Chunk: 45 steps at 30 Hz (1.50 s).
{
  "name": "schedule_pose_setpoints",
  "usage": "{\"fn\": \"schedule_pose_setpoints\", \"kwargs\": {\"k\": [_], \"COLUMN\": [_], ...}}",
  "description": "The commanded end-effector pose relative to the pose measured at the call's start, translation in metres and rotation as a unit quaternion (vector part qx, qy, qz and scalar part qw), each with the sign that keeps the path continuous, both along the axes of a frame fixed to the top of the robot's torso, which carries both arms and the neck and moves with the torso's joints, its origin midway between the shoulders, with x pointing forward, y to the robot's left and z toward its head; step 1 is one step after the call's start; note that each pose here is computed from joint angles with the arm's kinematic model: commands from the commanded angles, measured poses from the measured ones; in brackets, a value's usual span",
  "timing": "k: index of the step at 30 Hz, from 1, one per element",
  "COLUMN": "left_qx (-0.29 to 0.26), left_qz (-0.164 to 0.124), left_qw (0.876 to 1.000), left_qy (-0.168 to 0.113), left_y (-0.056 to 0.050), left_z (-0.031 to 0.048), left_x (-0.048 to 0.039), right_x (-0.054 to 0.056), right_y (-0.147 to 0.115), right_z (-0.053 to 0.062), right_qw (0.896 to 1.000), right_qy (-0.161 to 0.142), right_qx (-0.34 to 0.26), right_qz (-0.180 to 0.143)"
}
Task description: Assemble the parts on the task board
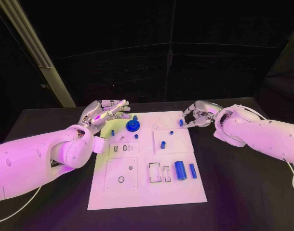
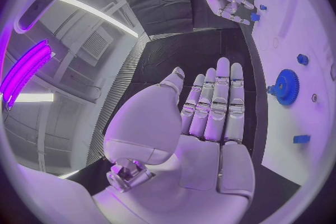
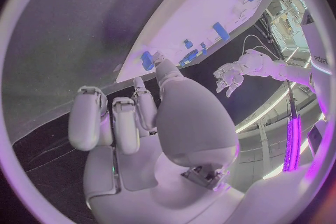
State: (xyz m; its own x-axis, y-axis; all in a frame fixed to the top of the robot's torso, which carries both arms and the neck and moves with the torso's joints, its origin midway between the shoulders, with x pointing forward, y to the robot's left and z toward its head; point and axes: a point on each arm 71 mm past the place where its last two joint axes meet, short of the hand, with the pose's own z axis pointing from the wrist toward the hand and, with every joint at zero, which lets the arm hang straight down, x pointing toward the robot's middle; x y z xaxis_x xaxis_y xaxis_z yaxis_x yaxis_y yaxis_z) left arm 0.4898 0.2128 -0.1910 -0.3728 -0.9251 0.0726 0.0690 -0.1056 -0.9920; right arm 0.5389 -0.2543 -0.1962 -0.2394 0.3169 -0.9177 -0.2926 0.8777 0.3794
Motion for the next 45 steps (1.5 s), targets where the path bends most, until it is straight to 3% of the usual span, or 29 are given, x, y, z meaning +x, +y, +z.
{"fn": "schedule_pose_setpoints", "kwargs": {"k": [1, 16, 45], "left_qx": [-0.004, -0.004, -0.004], "left_qz": [-0.008, -0.009, -0.011], "left_qw": [1.0, 1.0, 1.0], "left_qy": [0.001, 0.002, 0.004], "left_y": [-0.001, -0.002, -0.002], "left_z": [0.0001, -0.0005, -0.0007], "left_x": [-0.0002, 0.0002, 0.0], "right_x": [0.001, 0.003, 0.008], "right_y": [0.003, 0.01, 0.016], "right_z": [-0.002, -0.01, -0.013], "right_qw": [1.0, 1.0, 1.0], "right_qy": [0.009, 0.022, 0.023], "right_qx": [0.001, 0.004, 0.004], "right_qz": [0.001, 0.006, 0.007]}}
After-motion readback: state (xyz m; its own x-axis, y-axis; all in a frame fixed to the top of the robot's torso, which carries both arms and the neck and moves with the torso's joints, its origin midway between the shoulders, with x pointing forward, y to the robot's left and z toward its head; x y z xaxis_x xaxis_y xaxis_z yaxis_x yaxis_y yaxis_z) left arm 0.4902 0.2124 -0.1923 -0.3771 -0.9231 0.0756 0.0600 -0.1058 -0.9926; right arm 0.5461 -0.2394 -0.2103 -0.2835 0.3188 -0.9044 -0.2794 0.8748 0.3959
